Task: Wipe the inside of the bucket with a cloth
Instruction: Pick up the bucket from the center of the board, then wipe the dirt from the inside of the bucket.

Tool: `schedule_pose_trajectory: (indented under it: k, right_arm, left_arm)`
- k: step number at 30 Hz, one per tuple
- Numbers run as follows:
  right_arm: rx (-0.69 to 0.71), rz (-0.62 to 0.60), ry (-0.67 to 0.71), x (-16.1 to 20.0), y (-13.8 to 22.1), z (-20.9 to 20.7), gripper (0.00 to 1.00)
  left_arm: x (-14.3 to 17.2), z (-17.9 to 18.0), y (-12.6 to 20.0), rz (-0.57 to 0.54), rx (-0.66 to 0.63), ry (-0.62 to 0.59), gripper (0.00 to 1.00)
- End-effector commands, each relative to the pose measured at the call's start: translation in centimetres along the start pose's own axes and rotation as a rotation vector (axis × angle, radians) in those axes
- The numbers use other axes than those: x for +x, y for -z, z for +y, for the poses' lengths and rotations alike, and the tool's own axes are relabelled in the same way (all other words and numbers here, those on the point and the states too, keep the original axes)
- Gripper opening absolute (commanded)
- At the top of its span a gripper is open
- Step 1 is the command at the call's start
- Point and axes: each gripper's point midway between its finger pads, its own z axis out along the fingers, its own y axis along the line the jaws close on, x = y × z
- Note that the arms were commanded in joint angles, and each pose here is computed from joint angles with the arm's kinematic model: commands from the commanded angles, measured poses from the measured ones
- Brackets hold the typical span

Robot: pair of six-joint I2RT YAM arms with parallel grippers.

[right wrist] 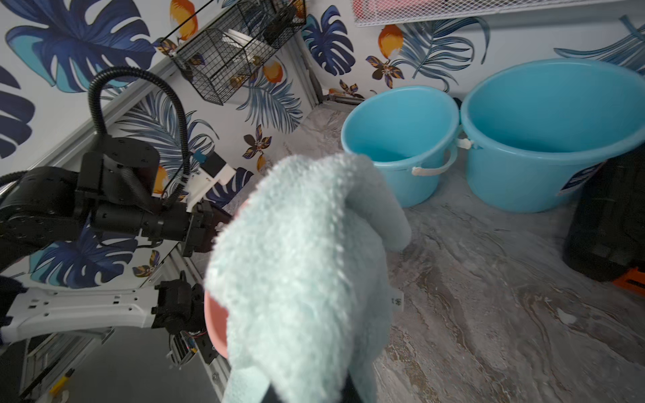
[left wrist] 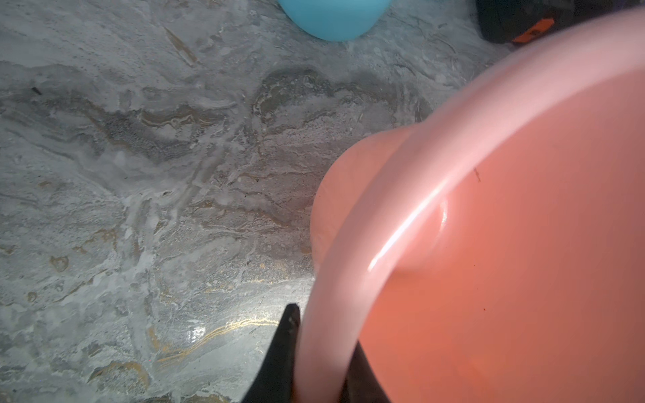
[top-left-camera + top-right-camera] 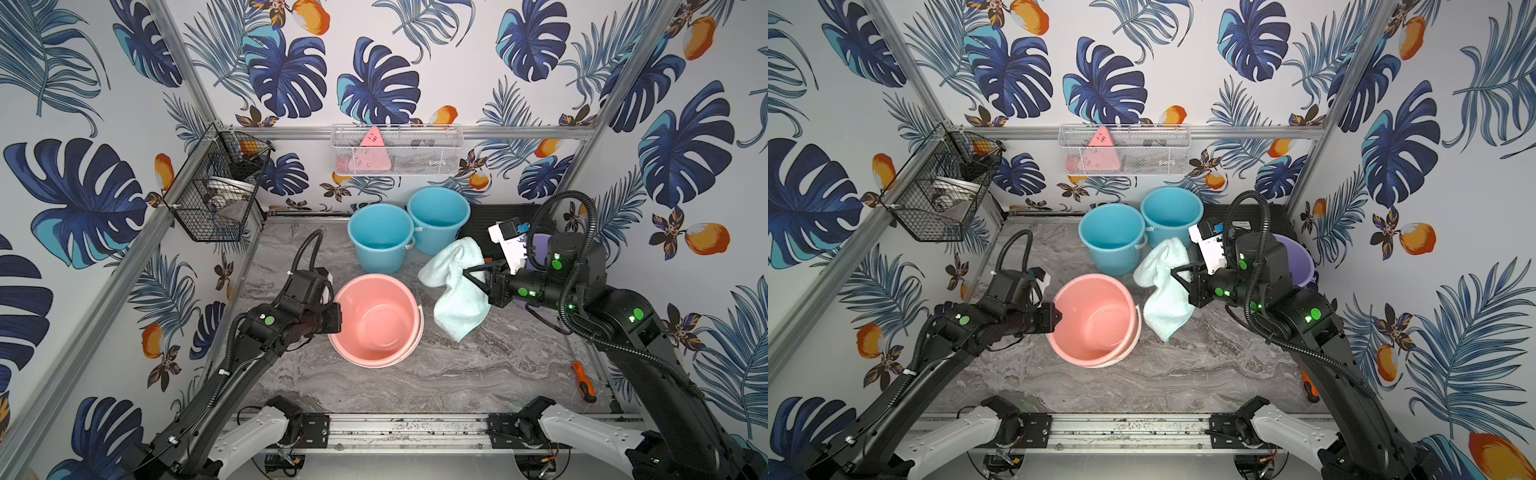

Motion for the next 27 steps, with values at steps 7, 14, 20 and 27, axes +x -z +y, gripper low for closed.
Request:
schedule_pose_trajectory:
  k: [7, 14, 20, 27]
  right_arm:
    - [-0.204, 0.116, 0.138, 3.5, -3.2, 2.9, 0.00]
    - [-0.123, 0.301, 0.319, 10.5, -8.3, 3.1, 0.00]
    - [-0.024, 0.402, 0.370, 15.2, -12.4, 0.5, 0.00]
    - [-0.071, 0.381, 0.604, 19.1, -14.5, 0.7, 0.00]
  left_arm:
    - [-0.2, -5.9, -2.0, -0.029, -0.048, -0.195, 0.00]
    - [1.1, -8.6, -3.6, 0.006, -0.058, -0.251, 0.00]
    - [1.7, -9.1, -3.5, 0.004, -0.046, -0.248, 0.00]
    - [2.1, -9.5, -3.6, 0.010, -0.008, -0.249, 0.00]
